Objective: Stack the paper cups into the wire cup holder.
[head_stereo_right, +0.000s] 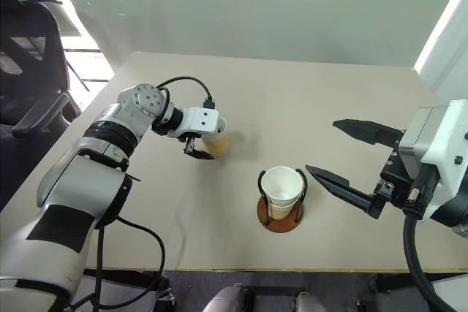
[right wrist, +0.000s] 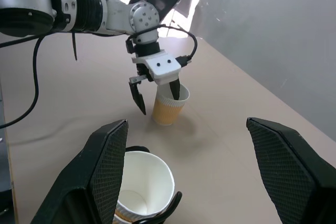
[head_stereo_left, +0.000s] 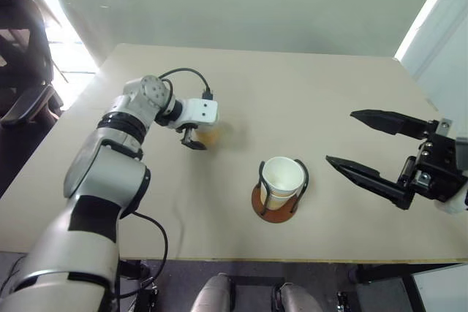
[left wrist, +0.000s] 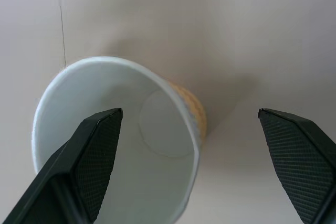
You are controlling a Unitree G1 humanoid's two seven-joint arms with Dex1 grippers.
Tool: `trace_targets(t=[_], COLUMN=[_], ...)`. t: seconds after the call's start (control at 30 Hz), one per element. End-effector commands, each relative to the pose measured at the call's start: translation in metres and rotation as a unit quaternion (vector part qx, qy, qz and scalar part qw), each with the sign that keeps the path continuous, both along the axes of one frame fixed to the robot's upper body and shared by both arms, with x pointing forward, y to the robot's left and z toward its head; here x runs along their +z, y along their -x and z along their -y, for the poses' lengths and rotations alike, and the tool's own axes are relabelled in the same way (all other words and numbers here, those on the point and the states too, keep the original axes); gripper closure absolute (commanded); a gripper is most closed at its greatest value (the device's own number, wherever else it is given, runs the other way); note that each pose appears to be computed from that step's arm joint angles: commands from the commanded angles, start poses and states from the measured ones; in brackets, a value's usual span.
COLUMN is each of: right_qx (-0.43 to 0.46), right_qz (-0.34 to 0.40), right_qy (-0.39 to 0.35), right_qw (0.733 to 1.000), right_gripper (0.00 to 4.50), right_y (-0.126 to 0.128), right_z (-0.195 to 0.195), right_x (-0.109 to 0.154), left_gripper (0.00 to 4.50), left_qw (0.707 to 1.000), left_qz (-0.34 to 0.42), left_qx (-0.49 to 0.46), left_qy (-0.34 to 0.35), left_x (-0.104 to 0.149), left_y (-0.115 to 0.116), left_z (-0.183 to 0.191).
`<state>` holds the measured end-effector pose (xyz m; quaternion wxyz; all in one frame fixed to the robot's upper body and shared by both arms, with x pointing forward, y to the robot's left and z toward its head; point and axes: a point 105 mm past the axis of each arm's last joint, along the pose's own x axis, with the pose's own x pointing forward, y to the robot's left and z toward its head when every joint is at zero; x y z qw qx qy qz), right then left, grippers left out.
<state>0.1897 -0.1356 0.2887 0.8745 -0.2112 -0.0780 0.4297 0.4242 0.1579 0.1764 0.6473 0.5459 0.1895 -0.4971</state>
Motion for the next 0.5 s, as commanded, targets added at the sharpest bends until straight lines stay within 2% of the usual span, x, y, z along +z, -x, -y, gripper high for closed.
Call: trace_targets(t=[0.03, 0.17, 0.27, 0.5], right_qx=[-0.007, -0.007, -0.008, -0.008], right_qz=[0.022, 0.022, 0.022, 0.021], right_qy=[0.005, 0.005, 0.006, 0.007], right_qw=[1.000, 1.000, 1.000, 1.000], right_gripper=[0.78, 0.78, 0.78, 0.78], right_y=[0.0024, 0.0025, 0.0020, 0.0024], right_z=[0.0008, 0.0009, 0.0012, 0.0024], right_x=[0.0083, 0.0085, 0.0087, 0.0087], left_gripper=[0.06, 0.06, 0.59, 2.95], left_qw=[1.000, 0.999, 0.999, 0.999], left_qz=[0.029, 0.048, 0.044, 0.044], left_qx=[0.004, 0.004, 0.002, 0.002], left_qy=[0.005, 0.002, 0.008, 0.012], left_x=[0.0033, 0.0012, 0.0011, 0.0050], left_y=[-0.0051, -0.0085, -0.0080, -0.0080], left_z=[0.0016, 0.0045, 0.0073, 0.0080])
